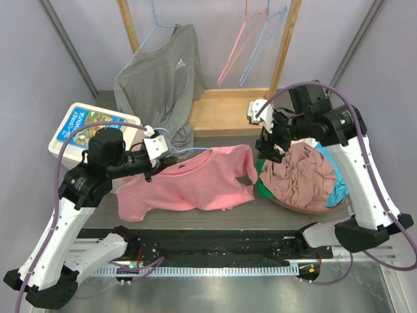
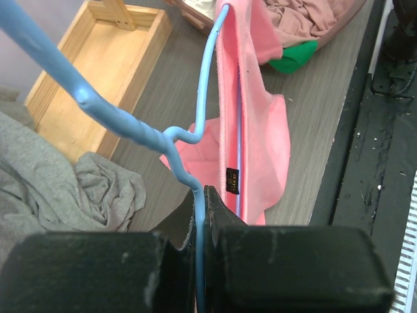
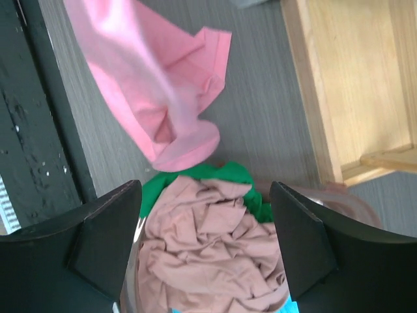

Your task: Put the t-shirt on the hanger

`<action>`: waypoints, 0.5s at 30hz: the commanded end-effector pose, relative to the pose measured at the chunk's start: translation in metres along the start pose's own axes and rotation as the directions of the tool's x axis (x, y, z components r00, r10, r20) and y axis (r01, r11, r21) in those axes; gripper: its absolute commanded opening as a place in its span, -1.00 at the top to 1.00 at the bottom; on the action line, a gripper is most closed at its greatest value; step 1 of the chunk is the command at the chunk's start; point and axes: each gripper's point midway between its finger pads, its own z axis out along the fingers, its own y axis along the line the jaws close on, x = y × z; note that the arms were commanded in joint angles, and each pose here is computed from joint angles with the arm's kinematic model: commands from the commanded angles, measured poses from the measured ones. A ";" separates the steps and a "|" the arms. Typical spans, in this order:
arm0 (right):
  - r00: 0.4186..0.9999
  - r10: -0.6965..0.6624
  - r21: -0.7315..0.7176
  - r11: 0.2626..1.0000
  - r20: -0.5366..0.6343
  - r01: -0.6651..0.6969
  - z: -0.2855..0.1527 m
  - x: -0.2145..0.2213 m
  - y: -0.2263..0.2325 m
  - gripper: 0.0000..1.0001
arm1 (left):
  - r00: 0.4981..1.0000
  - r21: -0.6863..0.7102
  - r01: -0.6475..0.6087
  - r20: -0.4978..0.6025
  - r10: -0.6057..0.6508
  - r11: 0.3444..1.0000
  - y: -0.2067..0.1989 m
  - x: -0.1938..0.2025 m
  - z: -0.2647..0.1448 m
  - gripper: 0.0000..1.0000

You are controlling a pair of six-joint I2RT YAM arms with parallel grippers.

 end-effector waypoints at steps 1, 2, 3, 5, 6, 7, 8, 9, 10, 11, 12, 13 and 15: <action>0.987 0.013 -0.086 0.996 0.157 0.001 -0.015 -0.047 0.013 -0.66 | 0.995 0.050 -0.062 0.085 0.057 0.997 -0.004 -0.029 -0.004 1.00; 0.985 0.023 -0.118 0.993 0.171 -0.003 -0.011 -0.053 0.015 -0.63 | 0.994 0.063 -0.070 0.089 0.065 0.996 -0.006 -0.031 -0.003 1.00; 0.980 0.022 -0.139 0.990 0.198 0.006 -0.012 -0.062 0.020 -0.56 | 0.993 0.094 -0.076 0.098 0.067 0.993 -0.009 -0.033 -0.001 1.00; 0.966 0.044 -0.205 0.979 0.256 0.010 -0.008 -0.084 0.038 -0.49 | 0.991 0.126 -0.089 0.113 0.075 0.988 -0.012 -0.037 0.001 1.00; 0.961 0.045 -0.219 0.976 0.274 0.017 -0.002 -0.091 0.042 -0.40 | 0.991 0.138 -0.088 0.116 0.072 0.987 -0.011 -0.039 0.003 1.00; 0.957 0.030 -0.263 0.964 0.288 0.049 0.002 -0.100 0.059 -0.36 | 0.989 0.166 -0.095 0.130 0.074 0.982 -0.015 -0.042 0.004 1.00; 0.955 0.041 -0.288 0.956 0.294 0.048 0.004 -0.104 0.067 -0.34 | 0.988 0.182 -0.099 0.132 0.075 0.978 -0.016 -0.043 0.006 1.00; 0.954 0.042 -0.311 0.949 0.295 0.054 0.009 -0.105 0.073 -0.33 | 0.988 0.195 -0.105 0.136 0.079 0.975 -0.017 -0.045 0.006 1.00; 0.955 0.039 -0.338 0.939 0.295 0.066 0.012 -0.107 0.082 -0.33 | 0.986 0.220 -0.113 0.143 0.082 0.969 -0.020 -0.045 0.008 1.00; 0.956 0.046 -0.354 0.933 0.289 0.062 0.014 -0.106 0.085 -0.31 | 0.985 0.228 -0.121 0.147 0.089 0.966 -0.020 -0.045 0.009 1.00; 0.959 0.059 -0.384 0.922 0.276 0.054 0.018 -0.102 0.091 -0.25 | 0.984 0.243 -0.127 0.150 0.092 0.962 -0.023 -0.044 0.010 1.00; 0.961 0.063 -0.397 0.916 0.269 0.051 0.020 -0.100 0.094 -0.23 | 0.981 0.257 -0.150 0.162 0.111 0.955 -0.025 -0.044 0.010 1.00; 0.967 0.077 -0.436 0.899 0.244 0.038 0.026 -0.090 0.102 -0.08 | 0.978 0.275 -0.166 0.167 0.123 0.947 -0.029 -0.043 0.012 1.00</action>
